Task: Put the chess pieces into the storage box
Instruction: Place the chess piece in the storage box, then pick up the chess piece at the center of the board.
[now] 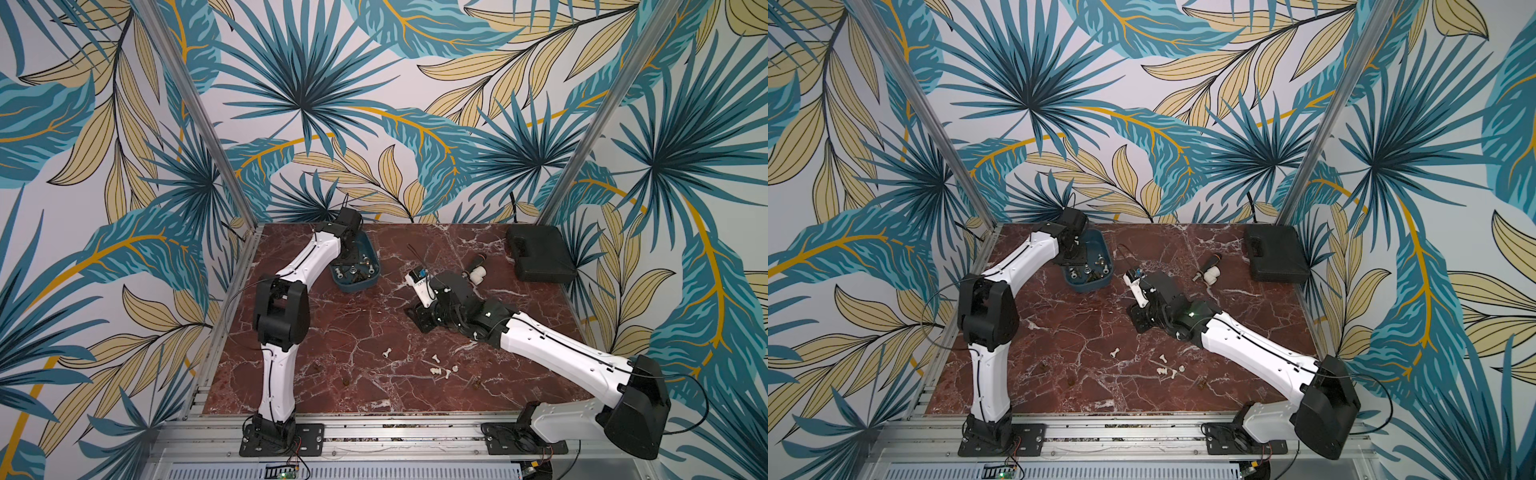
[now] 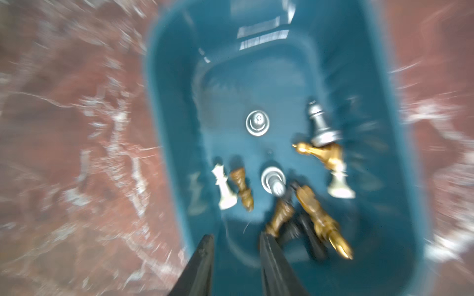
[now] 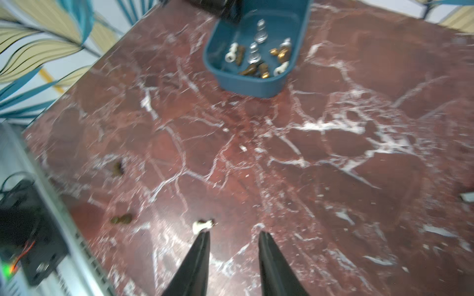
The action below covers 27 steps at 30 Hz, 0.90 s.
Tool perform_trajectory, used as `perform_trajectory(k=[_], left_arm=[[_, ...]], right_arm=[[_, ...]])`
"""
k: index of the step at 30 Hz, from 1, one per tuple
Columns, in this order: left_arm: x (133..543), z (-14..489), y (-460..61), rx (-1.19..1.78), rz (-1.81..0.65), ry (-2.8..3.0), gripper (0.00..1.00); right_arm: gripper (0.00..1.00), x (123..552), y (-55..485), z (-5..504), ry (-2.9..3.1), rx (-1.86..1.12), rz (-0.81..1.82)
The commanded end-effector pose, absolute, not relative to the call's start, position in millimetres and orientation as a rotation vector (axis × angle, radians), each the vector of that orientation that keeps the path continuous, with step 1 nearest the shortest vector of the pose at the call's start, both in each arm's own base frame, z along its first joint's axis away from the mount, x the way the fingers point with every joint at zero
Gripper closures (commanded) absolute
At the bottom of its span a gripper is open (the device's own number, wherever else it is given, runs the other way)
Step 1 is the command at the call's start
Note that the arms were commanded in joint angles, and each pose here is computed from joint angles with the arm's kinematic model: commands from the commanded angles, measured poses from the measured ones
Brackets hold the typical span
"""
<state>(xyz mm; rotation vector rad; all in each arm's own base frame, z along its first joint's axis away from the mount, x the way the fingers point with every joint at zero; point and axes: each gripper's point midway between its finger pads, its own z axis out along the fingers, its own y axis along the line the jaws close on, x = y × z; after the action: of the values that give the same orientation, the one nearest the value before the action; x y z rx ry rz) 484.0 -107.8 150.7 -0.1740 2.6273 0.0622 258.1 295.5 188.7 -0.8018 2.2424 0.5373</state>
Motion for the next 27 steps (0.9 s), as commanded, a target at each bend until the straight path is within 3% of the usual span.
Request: perform_trajectory(k=[1, 9, 17, 27], left_arm=[[462.9, 195.9, -105.9, -0.204, -0.039, 2.538, 0.64], [396.5, 190.3, -86.6, -0.223, -0.036, 2.584, 0.64], [356.6, 187.3, -17.9, -0.418, 0.084, 2.540, 0.64], [335.3, 191.7, 53.0, -0.708, -0.021, 2.451, 0.63]], right_arm=[[0.61, 210.0, 318.5, 145.4, 2.289, -1.105, 0.594], [0.55, 205.9, 344.8, 82.1, 2.367, -1.312, 0.451], [0.56, 171.8, 399.6, 86.1, 2.249, -1.488, 0.637], [0.60, 166.2, 451.8, 68.5, 2.198, -1.583, 0.665]])
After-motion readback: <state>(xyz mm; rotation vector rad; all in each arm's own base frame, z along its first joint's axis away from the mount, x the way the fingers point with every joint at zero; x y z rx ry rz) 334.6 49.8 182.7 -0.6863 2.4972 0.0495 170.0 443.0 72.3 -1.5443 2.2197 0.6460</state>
